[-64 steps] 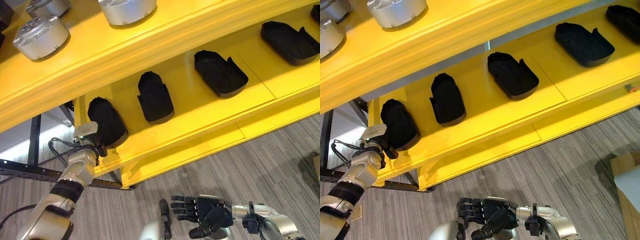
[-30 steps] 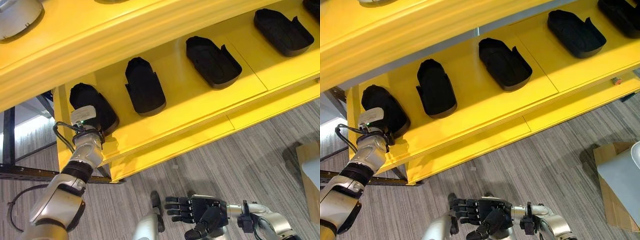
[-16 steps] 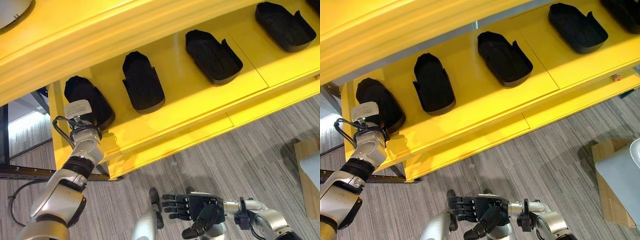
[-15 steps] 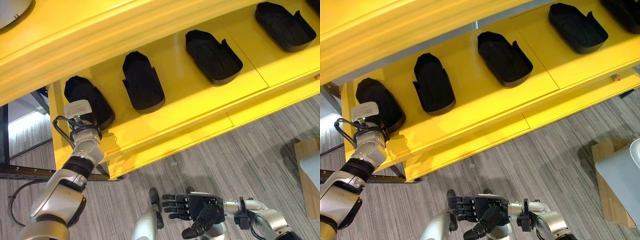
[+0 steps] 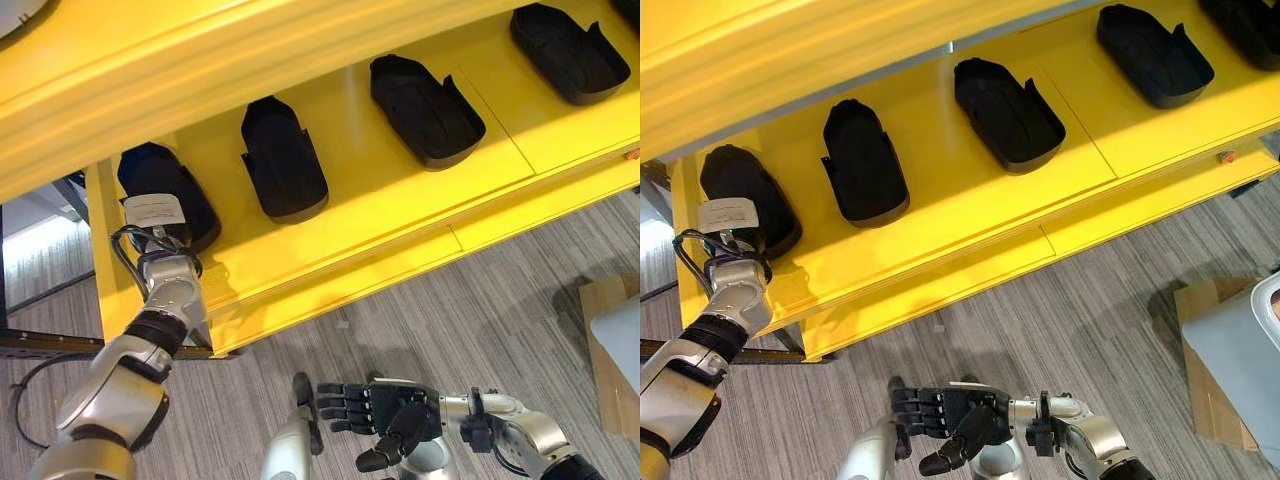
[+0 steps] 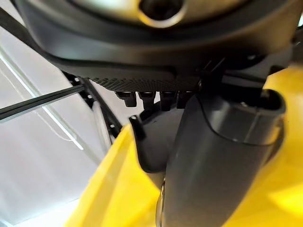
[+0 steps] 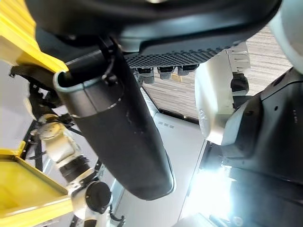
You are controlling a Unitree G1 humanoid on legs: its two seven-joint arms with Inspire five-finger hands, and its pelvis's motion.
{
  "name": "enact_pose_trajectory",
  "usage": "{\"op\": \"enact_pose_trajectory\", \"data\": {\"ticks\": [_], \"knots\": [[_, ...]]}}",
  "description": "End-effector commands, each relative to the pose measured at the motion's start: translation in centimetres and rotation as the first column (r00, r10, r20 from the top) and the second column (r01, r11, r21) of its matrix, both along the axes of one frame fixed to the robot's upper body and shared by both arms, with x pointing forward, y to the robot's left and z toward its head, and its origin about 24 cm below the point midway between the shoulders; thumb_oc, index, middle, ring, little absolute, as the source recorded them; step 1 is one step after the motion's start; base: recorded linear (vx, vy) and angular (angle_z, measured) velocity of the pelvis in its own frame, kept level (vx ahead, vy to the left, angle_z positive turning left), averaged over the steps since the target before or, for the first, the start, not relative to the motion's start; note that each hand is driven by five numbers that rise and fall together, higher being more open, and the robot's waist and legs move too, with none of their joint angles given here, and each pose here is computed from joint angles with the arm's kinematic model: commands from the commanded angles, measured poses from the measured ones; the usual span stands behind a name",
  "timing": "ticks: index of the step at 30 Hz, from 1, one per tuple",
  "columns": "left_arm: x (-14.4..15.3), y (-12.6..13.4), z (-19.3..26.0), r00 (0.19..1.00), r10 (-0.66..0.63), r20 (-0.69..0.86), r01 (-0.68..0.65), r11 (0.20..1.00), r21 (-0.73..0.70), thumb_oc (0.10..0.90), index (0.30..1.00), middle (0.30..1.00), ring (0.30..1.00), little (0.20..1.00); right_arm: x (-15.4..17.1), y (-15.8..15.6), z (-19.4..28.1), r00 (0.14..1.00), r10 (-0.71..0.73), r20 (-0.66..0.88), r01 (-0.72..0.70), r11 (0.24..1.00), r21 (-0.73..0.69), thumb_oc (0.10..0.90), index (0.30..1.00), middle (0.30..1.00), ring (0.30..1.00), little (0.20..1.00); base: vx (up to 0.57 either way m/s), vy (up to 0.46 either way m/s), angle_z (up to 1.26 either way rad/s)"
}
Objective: Move parts from the plastic box to the shelf.
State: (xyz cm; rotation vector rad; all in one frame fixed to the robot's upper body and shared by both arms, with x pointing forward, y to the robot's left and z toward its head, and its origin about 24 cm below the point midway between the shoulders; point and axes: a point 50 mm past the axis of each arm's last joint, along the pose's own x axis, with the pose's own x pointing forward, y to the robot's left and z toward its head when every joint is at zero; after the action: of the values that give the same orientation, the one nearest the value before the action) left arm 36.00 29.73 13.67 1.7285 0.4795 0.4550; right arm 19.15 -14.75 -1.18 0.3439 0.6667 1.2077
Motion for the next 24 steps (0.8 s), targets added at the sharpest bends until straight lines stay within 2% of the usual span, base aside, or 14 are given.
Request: {"op": "enact_pose_trajectory", "data": {"ticks": [1,8,14,24], "knots": [[-1.6,4.3,5.3,0.98,0.165,0.112,-0.187,0.956,0.227,0.9,1.0,1.0,1.0,1.0,-0.5,3.2,2.2,0.997,0.057,0.061,-0.07,0.97,0.233,0.9,1.0,1.0,1.0,1.0,-0.01,-0.024,0.03],[-1.6,4.6,5.0,0.98,0.166,0.109,-0.187,0.959,0.212,0.9,1.0,1.0,1.0,1.0,-0.5,3.5,2.2,0.996,0.06,0.063,-0.073,0.969,0.236,0.9,1.0,1.0,1.0,1.0,-0.01,-0.011,0.06],[-1.7,4.7,4.9,0.975,0.145,0.168,-0.173,0.971,0.166,0.9,1.0,1.0,1.0,1.0,-0.5,3.7,2.3,0.996,0.058,0.065,-0.073,0.966,0.248,0.9,1.0,1.0,1.0,1.0,0.0,0.0,0.0],[-1.6,3.9,6.5,0.941,-0.001,0.339,-0.061,0.983,0.172,0.9,1.0,1.0,1.0,1.0,-0.5,4.0,2.4,0.996,0.049,0.074,-0.067,0.962,0.264,0.9,1.0,1.0,1.0,1.0,0.0,-0.006,0.0]]}}
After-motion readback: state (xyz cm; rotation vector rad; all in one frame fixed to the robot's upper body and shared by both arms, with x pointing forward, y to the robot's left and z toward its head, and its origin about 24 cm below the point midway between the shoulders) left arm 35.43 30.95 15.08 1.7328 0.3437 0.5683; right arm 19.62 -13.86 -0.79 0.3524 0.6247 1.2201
